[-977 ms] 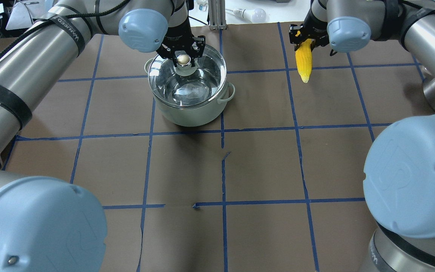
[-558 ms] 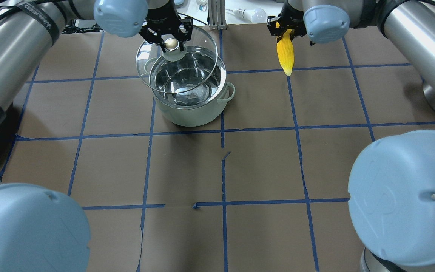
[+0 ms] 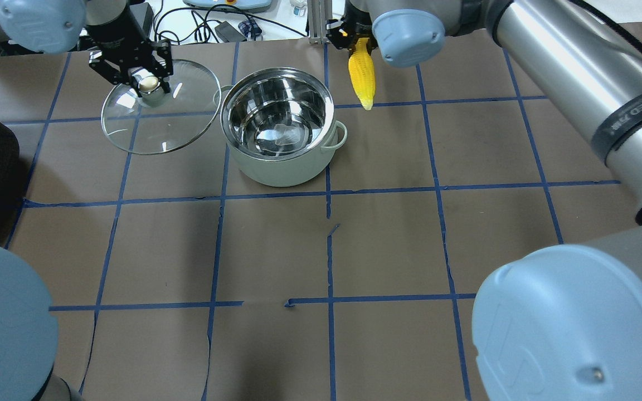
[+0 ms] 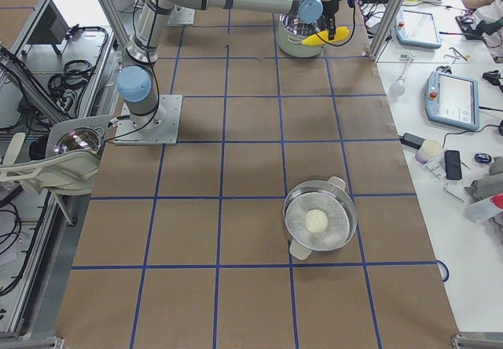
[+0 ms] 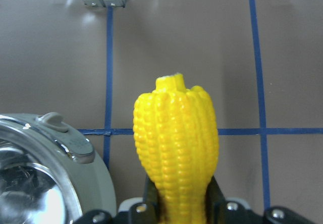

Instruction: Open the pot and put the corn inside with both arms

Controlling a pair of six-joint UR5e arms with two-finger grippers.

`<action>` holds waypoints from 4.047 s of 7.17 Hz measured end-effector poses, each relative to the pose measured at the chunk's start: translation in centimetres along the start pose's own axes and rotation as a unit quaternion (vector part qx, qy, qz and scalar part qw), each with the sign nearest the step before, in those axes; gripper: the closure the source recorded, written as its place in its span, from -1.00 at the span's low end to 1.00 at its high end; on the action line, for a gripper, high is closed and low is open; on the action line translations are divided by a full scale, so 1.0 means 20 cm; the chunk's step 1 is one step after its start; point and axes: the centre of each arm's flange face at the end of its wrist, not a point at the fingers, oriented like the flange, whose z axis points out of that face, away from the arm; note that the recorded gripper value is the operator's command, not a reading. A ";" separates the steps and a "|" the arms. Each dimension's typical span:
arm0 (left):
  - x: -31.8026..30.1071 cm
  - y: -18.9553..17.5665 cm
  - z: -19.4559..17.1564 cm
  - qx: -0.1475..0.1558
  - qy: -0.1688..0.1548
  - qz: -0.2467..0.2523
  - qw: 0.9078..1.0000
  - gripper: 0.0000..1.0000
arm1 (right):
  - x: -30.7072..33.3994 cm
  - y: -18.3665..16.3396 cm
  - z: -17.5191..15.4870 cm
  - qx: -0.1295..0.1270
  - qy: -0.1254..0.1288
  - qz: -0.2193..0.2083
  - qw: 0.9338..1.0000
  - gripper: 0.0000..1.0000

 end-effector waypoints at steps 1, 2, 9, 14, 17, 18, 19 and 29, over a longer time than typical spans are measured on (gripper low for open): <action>-0.24 0.01 0.11 -0.020 0.003 0.003 1.000 1.00 | -0.18 0.03 -0.02 0.007 -0.009 0.002 1.000 1.00; -0.45 0.05 0.26 -0.038 0.009 0.004 0.999 1.00 | -0.34 0.05 -0.02 0.011 -0.019 0.005 1.000 1.00; -0.72 0.34 0.76 0.004 -0.001 0.080 0.997 1.00 | -0.65 0.10 0.08 0.047 -0.057 0.006 0.997 -1.00; -0.73 0.43 0.81 0.048 -0.020 0.122 0.991 1.00 | -0.27 0.09 -0.24 -0.033 -0.016 0.031 0.999 -1.00; -0.74 0.45 0.83 0.031 -0.008 0.117 0.993 1.00 | 0.34 0.22 -0.49 -0.148 0.032 0.066 0.986 -1.00; -0.74 0.45 0.83 0.028 -0.006 0.117 0.993 0.10 | 0.54 0.28 -0.55 -0.170 0.033 0.050 0.984 -1.00; -0.74 0.44 0.84 0.026 -0.006 0.118 0.993 -0.99 | 0.68 0.37 -0.58 -0.184 0.032 0.040 0.982 -1.00; 0.24 0.79 -0.58 0.020 0.001 0.009 1.000 -1.00 | 0.78 0.69 -0.75 -0.164 0.030 0.034 0.985 -1.00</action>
